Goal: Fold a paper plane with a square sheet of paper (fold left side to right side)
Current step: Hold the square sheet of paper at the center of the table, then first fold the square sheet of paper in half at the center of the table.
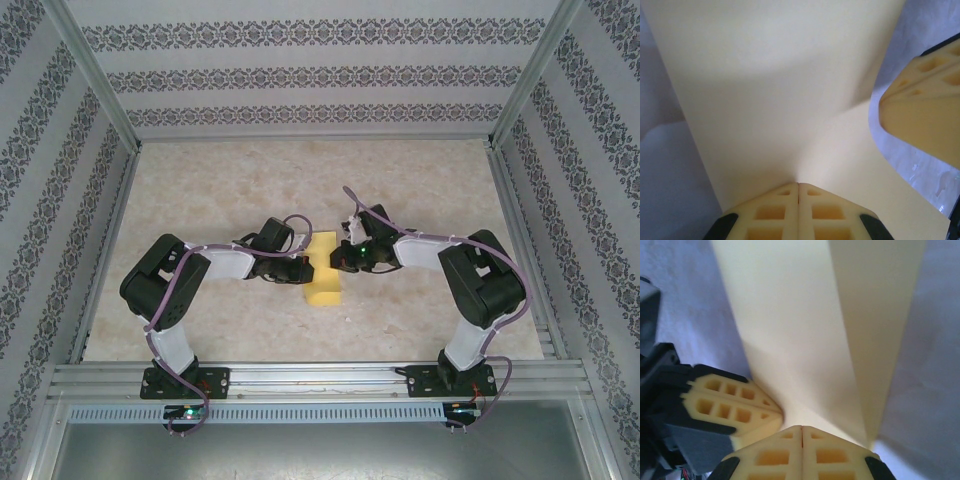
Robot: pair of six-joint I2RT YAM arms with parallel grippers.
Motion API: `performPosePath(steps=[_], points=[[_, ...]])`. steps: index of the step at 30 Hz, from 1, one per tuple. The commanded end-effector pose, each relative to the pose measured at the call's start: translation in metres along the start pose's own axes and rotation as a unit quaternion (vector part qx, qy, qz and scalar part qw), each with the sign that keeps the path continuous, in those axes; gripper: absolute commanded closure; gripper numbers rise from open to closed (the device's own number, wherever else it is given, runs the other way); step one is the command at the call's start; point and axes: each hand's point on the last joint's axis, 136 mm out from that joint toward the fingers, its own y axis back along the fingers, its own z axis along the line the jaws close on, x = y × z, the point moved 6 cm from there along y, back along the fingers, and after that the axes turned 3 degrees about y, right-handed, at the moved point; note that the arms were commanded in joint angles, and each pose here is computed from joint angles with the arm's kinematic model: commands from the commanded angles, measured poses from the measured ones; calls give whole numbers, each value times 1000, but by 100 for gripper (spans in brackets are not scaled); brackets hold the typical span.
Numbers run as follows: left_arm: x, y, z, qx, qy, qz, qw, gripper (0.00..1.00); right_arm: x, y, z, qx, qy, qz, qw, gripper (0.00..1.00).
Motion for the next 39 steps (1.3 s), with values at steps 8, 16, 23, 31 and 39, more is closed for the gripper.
performPosePath(steps=[8,16,23,31,39], points=[[13,-12,16,-40,15,26,999,98,-18,-26,23,-34,14,-4,999,100],[14,-12,16,-41,16,28,999,98,-17,-42,8,-7,2,2,1000,100],[21,-11,16,-44,17,40,998,98,-11,-50,-12,33,-16,10,999,100],[46,-5,20,-45,31,63,996,97,-5,-50,-37,74,-52,13,996,100],[78,1,23,-49,48,82,994,97,-2,-48,-45,79,-59,14,995,100]])
